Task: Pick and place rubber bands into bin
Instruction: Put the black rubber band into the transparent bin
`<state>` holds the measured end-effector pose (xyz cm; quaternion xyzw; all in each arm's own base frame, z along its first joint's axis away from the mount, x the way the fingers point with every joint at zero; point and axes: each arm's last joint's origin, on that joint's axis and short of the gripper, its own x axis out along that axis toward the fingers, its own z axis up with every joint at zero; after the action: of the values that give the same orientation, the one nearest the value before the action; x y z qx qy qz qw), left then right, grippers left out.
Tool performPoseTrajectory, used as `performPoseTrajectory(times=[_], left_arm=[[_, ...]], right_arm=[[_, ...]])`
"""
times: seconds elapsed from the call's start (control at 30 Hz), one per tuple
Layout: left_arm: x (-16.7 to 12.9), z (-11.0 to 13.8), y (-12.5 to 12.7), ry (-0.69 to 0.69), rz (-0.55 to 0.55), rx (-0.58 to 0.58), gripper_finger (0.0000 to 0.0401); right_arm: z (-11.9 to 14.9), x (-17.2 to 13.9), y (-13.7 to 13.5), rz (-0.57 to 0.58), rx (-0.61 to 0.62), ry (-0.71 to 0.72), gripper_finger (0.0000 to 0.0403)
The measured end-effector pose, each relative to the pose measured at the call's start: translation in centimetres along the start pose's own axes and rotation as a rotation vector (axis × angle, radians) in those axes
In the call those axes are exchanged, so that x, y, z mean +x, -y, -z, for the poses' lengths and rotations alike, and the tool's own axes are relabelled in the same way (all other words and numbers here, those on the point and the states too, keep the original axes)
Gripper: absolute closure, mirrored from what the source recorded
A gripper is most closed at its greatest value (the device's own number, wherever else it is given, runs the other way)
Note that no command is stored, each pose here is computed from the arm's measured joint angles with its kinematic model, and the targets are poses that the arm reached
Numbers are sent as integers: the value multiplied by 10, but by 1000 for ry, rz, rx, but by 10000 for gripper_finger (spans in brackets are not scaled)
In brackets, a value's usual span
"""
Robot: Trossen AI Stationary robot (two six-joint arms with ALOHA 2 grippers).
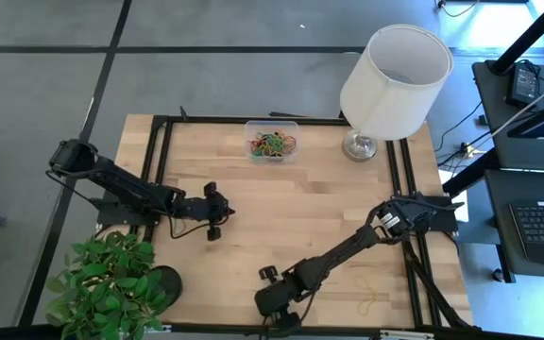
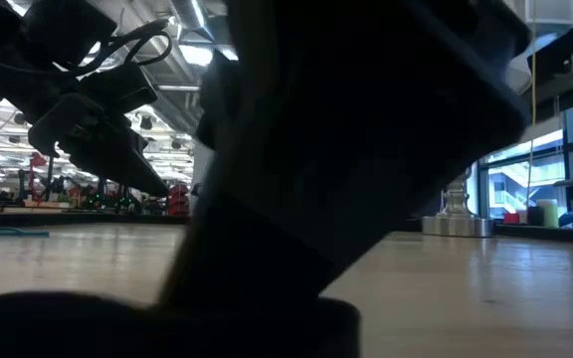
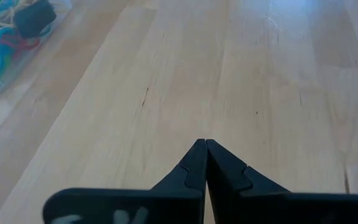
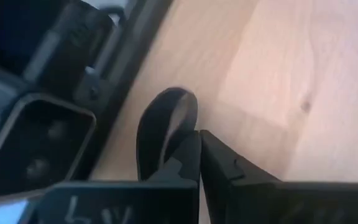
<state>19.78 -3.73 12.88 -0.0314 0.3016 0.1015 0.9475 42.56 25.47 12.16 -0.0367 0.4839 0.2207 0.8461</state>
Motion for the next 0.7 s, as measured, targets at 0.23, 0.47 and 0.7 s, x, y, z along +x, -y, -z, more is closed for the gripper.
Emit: performPoseTrajectory(times=[0.23, 0.47, 0.7], left_arm=[[0, 0, 0, -4, -1, -2, 398], [0, 0, 0, -3, -1, -3, 400], [0, 0, 0, -2, -1, 0, 400]], right_arm=[[2, -15, 13, 140, -4, -63, 400], [-3, -35, 21, 210, 36, -69, 399], [-15, -39, 14, 71, 78, 32, 373]])
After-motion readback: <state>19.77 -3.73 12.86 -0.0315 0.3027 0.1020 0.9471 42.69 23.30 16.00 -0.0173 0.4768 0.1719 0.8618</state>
